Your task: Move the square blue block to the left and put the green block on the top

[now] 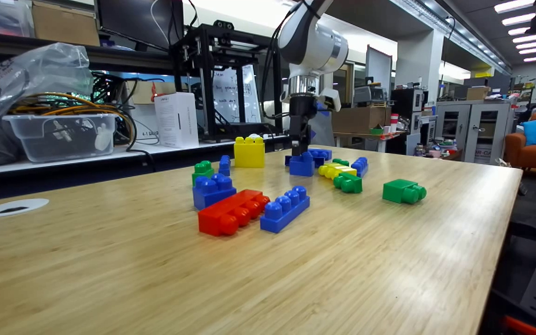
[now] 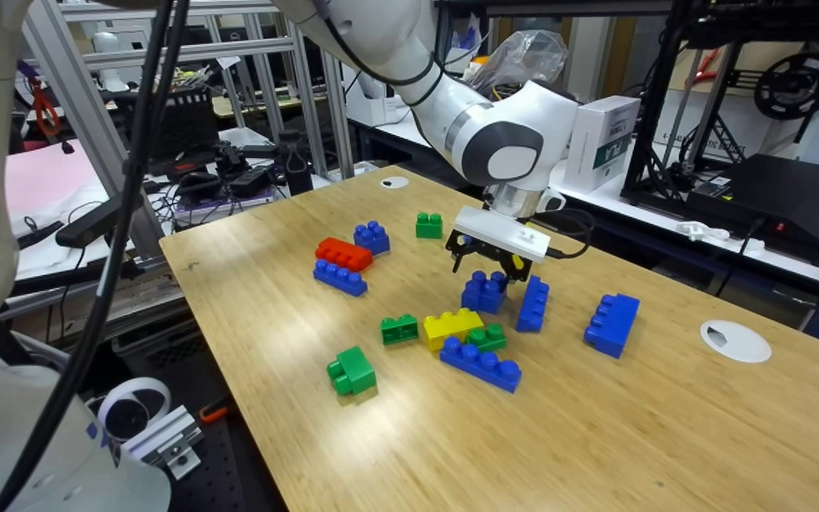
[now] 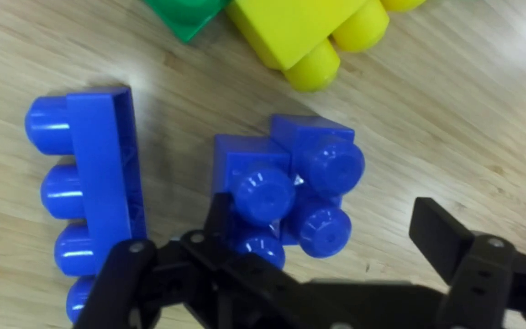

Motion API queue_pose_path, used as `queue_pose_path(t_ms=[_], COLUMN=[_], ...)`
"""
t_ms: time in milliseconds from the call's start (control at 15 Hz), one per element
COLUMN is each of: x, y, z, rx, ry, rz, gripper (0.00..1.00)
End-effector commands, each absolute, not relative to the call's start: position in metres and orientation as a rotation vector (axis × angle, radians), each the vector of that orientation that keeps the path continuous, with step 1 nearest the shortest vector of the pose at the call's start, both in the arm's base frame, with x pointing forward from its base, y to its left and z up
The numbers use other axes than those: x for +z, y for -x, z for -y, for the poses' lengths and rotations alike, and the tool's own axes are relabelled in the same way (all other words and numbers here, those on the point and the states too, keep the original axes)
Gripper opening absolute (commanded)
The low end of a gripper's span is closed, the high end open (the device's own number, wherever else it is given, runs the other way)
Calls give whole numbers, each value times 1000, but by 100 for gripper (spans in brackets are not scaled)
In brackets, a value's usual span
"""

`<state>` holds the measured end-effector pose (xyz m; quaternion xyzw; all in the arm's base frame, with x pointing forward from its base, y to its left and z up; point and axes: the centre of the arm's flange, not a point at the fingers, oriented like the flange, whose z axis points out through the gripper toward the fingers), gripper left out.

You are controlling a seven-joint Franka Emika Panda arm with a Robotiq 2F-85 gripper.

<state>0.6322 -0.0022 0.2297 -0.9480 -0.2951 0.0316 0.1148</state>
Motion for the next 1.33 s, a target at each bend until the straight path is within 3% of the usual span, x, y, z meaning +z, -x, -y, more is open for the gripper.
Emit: queue_pose_path(t_ms=[0, 1267], x=[221, 200], y=[-619, -565], z=[-8, -15], rx=[39, 9], ry=[2839, 2929], rz=[882, 1045], gripper=[100, 100])
